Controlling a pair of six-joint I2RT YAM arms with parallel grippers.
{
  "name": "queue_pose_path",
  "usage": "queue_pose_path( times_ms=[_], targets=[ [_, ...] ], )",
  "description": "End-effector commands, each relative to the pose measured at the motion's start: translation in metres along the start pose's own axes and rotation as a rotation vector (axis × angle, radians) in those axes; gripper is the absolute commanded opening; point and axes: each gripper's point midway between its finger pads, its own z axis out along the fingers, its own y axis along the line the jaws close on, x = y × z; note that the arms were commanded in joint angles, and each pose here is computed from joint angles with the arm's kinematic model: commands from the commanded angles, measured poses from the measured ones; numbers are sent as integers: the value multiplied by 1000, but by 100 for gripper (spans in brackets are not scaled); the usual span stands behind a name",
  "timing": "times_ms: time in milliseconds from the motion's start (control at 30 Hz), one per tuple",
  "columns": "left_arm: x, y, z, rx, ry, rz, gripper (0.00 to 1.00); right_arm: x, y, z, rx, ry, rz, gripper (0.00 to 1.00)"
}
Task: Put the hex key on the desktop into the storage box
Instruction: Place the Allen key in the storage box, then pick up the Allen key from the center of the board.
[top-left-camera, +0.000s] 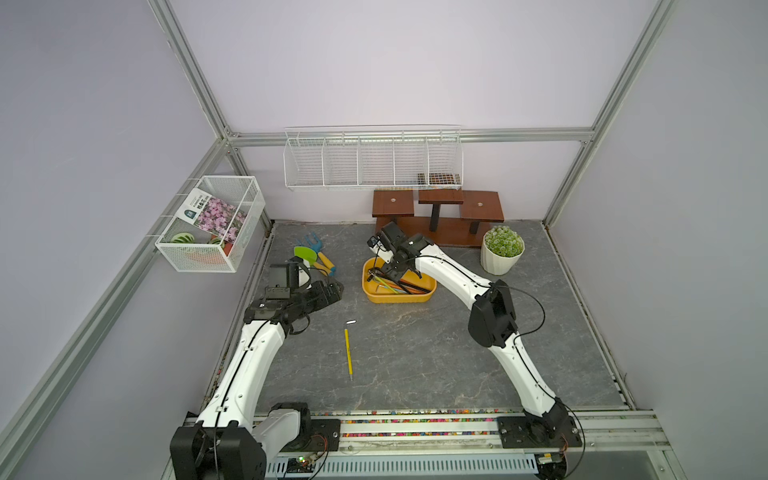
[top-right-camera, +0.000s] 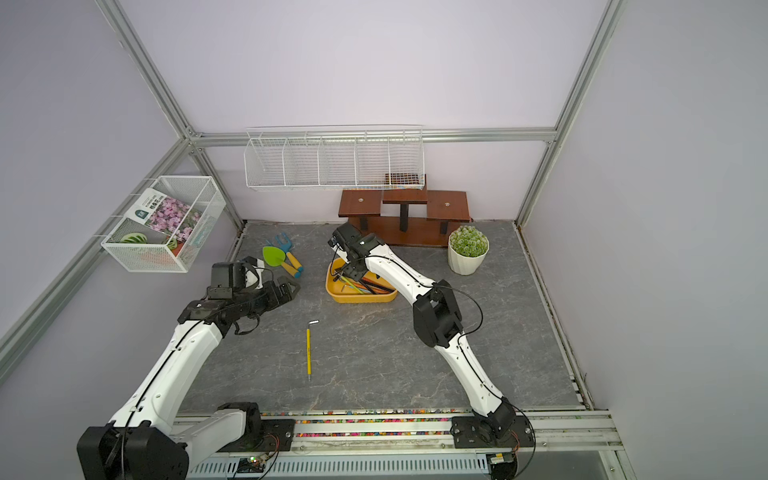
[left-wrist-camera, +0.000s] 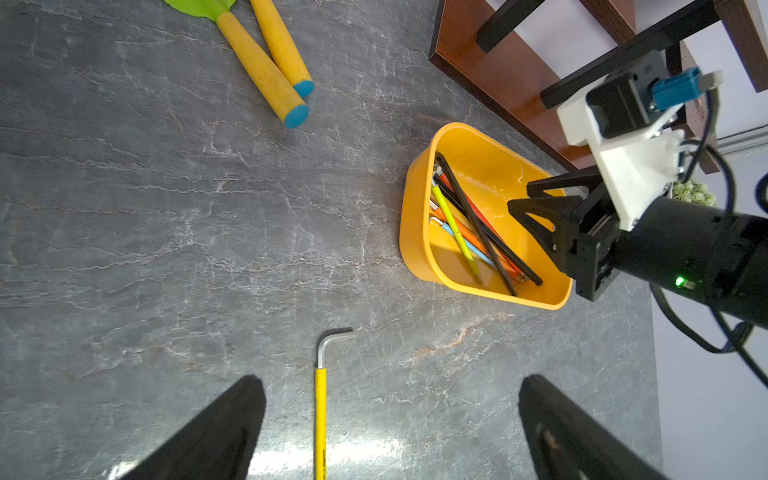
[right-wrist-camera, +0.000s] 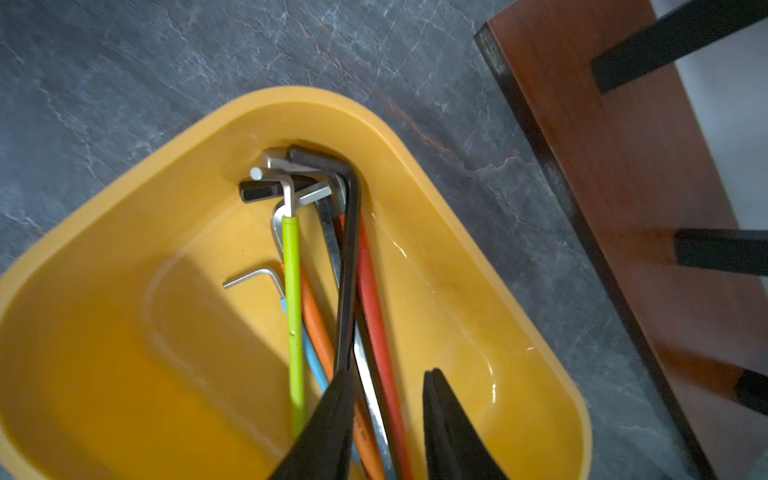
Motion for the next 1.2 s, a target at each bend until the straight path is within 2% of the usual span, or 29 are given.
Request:
queue_pose_path(
  times_ms=[0, 67, 167, 267, 400, 567, 800, 1167],
  targets=[
    [1, 4, 2, -8, 6, -6, 100, -15, -4, -36, -9, -71, 69, 41],
    [1, 3, 1, -7, 5, -9, 100, -16, -3, -51, -23, -83, 129, 44],
    [-1, 6, 0, -13, -2, -14, 100, -15, 16, -79, -119, -91, 234, 45],
    [-7, 28, -1, -89, -26, -77, 100, -7, 45, -98, -126, -111, 334, 46],
    [-17, 45, -4, -87, -42, -152, 100, 9, 100, -115, -190, -151, 433, 49],
    [-23, 53, -8, -94, -56, -180, 100, 39, 156, -101, -258, -31, 559, 48],
    [-34, 69, -22, -121, -123, -230, 100, 42, 237, -73, -321, 44, 536, 46],
    [-38, 78, -30, -156, -152, -248, 100, 40, 275, -35, -221, 86, 535, 47]
  ],
)
